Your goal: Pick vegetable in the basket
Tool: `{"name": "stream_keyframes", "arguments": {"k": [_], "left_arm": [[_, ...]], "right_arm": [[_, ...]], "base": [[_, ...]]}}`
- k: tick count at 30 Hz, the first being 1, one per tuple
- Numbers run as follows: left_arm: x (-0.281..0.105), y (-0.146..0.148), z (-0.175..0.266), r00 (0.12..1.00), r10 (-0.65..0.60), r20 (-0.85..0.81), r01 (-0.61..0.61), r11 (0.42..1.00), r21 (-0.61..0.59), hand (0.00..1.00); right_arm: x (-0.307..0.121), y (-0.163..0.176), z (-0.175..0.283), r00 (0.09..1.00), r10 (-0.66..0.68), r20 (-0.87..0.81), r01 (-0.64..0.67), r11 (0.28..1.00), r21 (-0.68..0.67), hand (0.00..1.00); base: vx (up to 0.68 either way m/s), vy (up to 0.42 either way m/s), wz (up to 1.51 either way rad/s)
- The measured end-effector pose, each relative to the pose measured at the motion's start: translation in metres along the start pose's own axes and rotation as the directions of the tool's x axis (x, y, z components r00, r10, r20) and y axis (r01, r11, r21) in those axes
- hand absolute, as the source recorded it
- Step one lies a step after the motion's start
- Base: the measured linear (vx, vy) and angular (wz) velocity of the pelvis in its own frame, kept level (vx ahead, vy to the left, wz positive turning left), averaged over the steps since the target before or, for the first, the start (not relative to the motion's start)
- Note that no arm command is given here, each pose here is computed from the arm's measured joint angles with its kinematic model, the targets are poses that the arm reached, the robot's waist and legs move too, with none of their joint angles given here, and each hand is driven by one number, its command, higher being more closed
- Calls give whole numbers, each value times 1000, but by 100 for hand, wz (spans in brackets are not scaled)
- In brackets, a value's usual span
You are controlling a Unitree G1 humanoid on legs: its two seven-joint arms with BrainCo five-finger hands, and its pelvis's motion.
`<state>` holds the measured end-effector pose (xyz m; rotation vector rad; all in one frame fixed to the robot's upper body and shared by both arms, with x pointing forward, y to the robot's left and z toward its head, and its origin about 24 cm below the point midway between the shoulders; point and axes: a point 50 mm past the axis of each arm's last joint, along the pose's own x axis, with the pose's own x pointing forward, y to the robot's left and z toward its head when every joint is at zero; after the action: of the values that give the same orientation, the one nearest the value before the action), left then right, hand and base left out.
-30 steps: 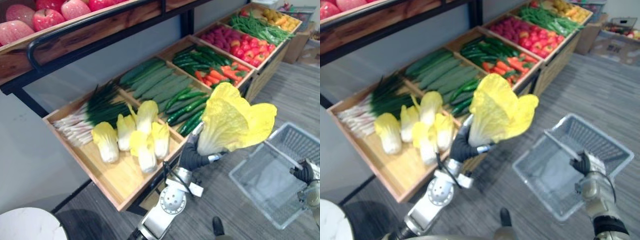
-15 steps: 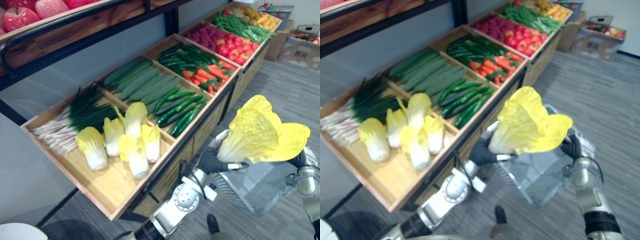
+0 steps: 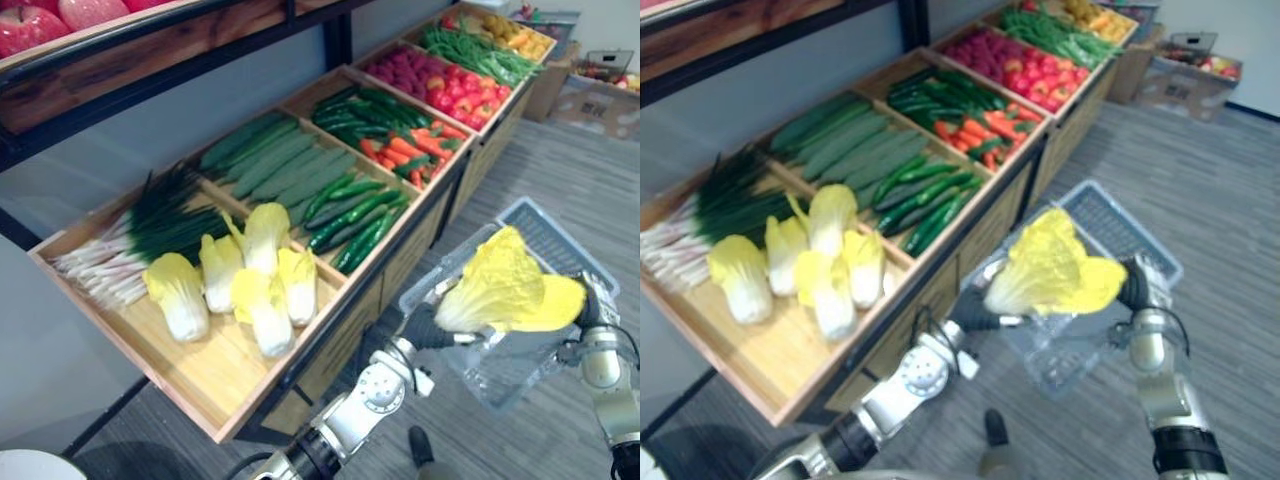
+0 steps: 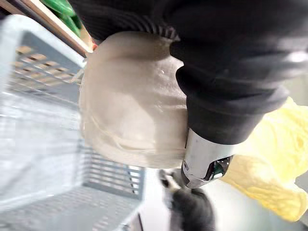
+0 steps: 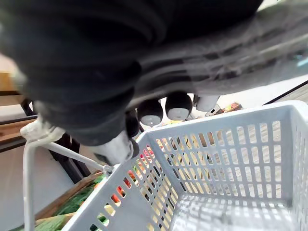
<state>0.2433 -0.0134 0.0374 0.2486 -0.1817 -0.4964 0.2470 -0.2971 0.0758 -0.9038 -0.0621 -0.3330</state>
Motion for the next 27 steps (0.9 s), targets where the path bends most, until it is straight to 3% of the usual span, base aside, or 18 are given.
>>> {"name": "stream_keyframes", "arguments": {"k": [4,14,26,27], "left_arm": [[2,9,-29,989,59,-132,-47,995,92,100],[19,6,-39,981,82,-178,-35,967,251,100],[35,2,-26,978,143,-150,-97,956,278,100],[37,0,-23,982,132,-139,-89,956,278,0]], "right_arm": [[-6,2,11,999,1,45,-4,998,65,100],[-14,6,19,996,39,84,-48,993,110,100],[-32,22,33,976,150,159,-185,953,239,100],[-33,24,34,973,162,162,-198,950,241,100]], "base": [[-23,-64,-12],[6,-62,-18],[-34,-72,-10],[-19,-51,-3]]}}
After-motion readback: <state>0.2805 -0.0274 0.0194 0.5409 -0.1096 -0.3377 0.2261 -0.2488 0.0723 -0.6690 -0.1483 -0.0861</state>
